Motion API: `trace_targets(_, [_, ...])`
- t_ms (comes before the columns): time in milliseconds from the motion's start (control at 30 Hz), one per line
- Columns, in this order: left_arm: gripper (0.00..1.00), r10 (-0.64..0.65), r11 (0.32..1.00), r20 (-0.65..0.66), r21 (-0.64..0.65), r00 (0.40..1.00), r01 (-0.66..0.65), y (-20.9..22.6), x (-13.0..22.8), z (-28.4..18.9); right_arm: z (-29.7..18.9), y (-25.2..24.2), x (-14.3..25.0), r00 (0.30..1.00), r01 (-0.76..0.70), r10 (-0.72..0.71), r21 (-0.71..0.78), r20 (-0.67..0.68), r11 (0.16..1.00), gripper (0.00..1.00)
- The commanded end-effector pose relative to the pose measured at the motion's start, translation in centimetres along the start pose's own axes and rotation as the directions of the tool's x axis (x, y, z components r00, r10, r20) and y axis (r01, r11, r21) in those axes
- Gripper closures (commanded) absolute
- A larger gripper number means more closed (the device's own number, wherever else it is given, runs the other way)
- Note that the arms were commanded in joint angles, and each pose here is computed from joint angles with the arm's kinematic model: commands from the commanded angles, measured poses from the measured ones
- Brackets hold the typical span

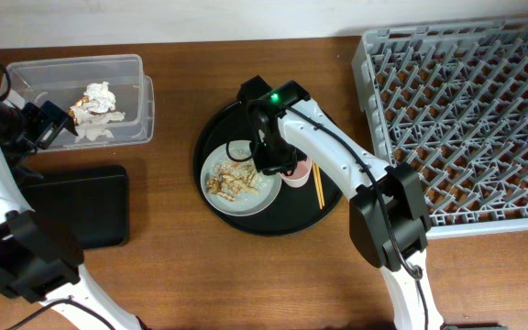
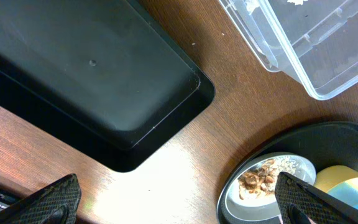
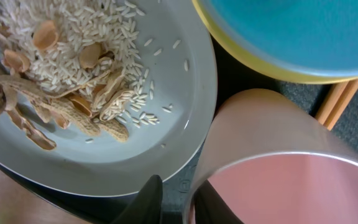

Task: Sort waste into correct bins and load items into the dishwasher rack
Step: 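Grasp the pink cup with the right gripper and lift, then carry the pink cup right and set it upside down in the rack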

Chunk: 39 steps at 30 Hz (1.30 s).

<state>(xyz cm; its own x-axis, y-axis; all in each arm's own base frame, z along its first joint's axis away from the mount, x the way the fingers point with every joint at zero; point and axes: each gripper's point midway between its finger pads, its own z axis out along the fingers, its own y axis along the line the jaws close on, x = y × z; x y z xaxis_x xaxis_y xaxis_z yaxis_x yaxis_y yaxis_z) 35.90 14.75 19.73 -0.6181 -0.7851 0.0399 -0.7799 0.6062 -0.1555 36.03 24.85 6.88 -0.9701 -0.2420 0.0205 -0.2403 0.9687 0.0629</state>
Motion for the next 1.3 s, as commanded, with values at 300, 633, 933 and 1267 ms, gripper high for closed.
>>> trace_targets(300, [0.01, -0.005, 1.000, 0.027, 0.016, 1.000, 0.004, 0.0, 0.4, -1.2, -9.6, -1.7, 0.8, 0.995, -0.006, 0.000, 0.062, 0.099, 0.998, 0.96])
trace_targets(633, [0.01, -0.005, 1.000, 0.026, 0.016, 1.000, 0.005, 0.0, 0.4, -1.2, -22.7, -13.7, -0.8, 0.900, -0.207, 0.205, -0.035, 0.384, 0.978, 0.96])
trace_targets(933, [0.01, -0.005, 1.000, 0.026, 0.016, 1.000, 0.005, 0.0, 0.4, -1.2, -24.4, -28.5, 0.8, 0.824, -0.205, 0.355, -0.352, 0.441, 0.913, 0.96])
trace_targets(1267, [0.01, -0.005, 1.000, 0.027, 0.016, 1.000, 0.005, 0.0, 0.4, -1.2, -22.5, -37.9, 0.9, 0.696, -0.083, 0.515, -0.657, 0.500, 0.749, 0.96])
